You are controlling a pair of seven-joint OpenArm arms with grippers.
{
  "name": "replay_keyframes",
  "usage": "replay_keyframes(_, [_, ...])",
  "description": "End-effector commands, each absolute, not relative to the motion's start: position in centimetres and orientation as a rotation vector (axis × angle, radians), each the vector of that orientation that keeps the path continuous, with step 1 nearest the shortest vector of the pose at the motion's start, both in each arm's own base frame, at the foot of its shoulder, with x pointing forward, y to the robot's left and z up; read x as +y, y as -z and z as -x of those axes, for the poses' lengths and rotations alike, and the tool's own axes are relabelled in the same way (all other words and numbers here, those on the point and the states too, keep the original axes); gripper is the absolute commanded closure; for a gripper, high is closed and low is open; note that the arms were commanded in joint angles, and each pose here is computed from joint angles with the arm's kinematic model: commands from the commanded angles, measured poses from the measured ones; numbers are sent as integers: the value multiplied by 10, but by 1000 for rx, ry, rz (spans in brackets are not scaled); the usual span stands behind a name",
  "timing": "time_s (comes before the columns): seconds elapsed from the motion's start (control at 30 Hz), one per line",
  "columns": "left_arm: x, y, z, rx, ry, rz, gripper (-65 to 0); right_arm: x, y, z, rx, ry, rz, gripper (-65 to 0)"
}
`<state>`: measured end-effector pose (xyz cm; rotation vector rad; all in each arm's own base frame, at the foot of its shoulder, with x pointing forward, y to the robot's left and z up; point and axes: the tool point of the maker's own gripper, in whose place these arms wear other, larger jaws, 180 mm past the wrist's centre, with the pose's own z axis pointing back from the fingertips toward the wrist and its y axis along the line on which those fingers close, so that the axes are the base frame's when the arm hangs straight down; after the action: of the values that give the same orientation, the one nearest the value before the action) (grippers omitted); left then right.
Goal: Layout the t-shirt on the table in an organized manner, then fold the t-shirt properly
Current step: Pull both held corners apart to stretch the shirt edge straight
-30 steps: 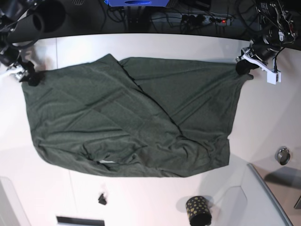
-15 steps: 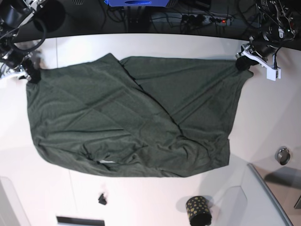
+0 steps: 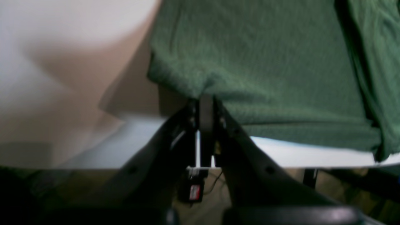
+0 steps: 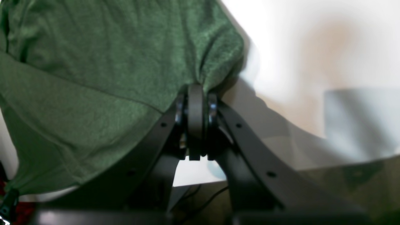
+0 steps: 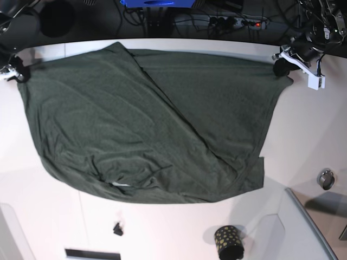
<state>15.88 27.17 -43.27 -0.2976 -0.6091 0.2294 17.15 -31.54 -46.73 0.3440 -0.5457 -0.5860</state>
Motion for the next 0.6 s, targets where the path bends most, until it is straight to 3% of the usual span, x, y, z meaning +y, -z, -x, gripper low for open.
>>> replay_keyframes(0.0, [277,420,-165,-647,-204,287,0,-327,453,-176,-587,562,-312,-6])
replay_keyframes(0.57, [279,440,-127,-554,-242,284,0,-334,448,-144,-546,523,-238,-6])
